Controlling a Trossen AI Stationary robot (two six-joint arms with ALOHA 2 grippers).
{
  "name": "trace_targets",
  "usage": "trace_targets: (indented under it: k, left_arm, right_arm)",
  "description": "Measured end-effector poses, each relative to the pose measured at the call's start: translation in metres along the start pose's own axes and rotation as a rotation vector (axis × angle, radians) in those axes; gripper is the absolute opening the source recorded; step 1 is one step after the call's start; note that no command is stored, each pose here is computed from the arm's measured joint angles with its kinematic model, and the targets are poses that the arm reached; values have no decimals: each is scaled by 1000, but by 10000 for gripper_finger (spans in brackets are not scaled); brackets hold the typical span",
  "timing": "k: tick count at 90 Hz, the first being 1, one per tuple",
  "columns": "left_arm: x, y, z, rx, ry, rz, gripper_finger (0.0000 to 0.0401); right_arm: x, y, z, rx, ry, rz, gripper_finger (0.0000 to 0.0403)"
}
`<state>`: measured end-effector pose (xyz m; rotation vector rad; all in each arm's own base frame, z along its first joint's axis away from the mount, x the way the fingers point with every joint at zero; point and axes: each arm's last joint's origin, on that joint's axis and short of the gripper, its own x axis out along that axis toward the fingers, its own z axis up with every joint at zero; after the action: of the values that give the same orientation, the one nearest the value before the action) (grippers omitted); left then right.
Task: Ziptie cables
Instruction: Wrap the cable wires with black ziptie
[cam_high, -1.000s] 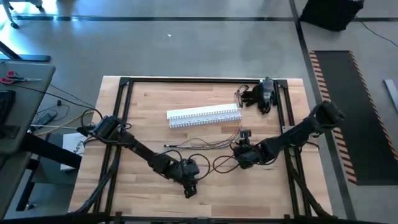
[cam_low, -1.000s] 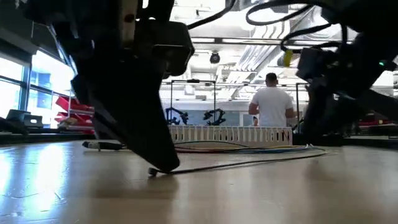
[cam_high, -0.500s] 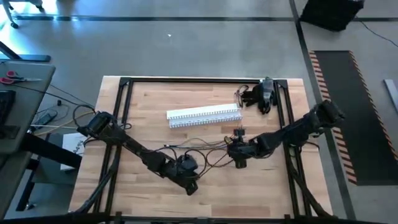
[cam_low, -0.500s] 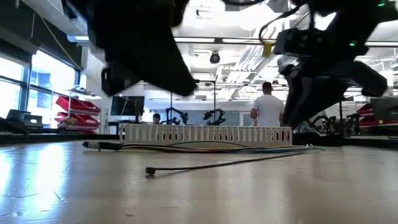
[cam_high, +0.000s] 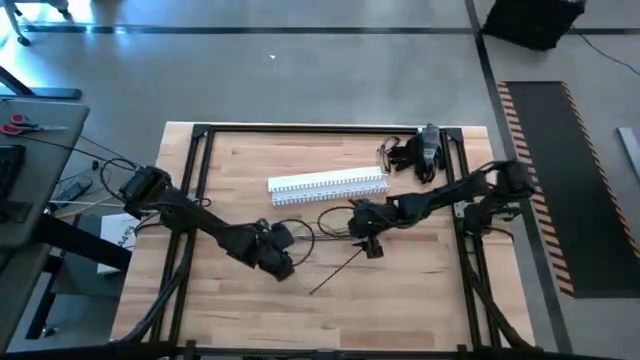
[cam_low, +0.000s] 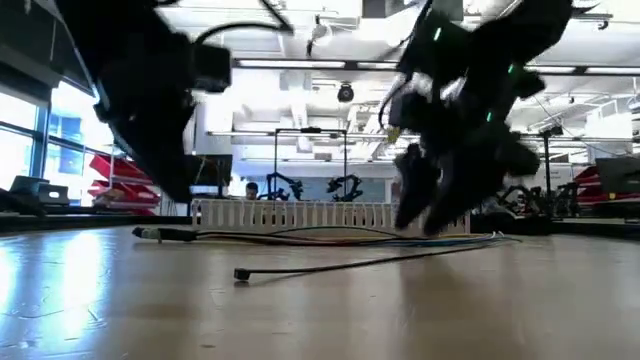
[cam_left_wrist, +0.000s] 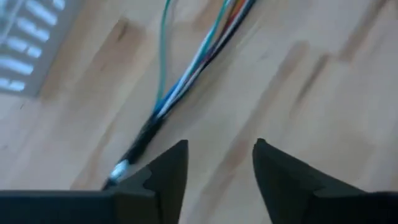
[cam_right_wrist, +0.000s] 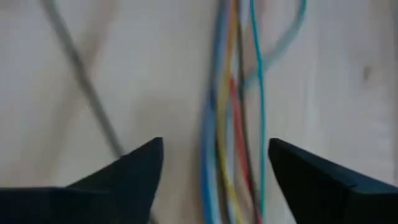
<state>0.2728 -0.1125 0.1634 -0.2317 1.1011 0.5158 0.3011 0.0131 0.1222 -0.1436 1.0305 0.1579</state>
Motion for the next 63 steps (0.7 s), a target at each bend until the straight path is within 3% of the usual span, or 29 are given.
trace_targets:
  k: [13,26,51,63]
  left_arm:
    - [7,10,-8,57,-31,82,192]
    - [20,22,-15,70,-10,148,192]
    - [38,43,-29,56,31,205,190]
    - [40,43,-31,66,34,192,165]
  right_arm:
    - [9,-7,-5,47,34,-2,312]
    - [9,-7,-7,48,62,-8,281]
    - [8,-7,-12,55,118,-16,140]
    - [8,-7,-14,56,137,-5,61]
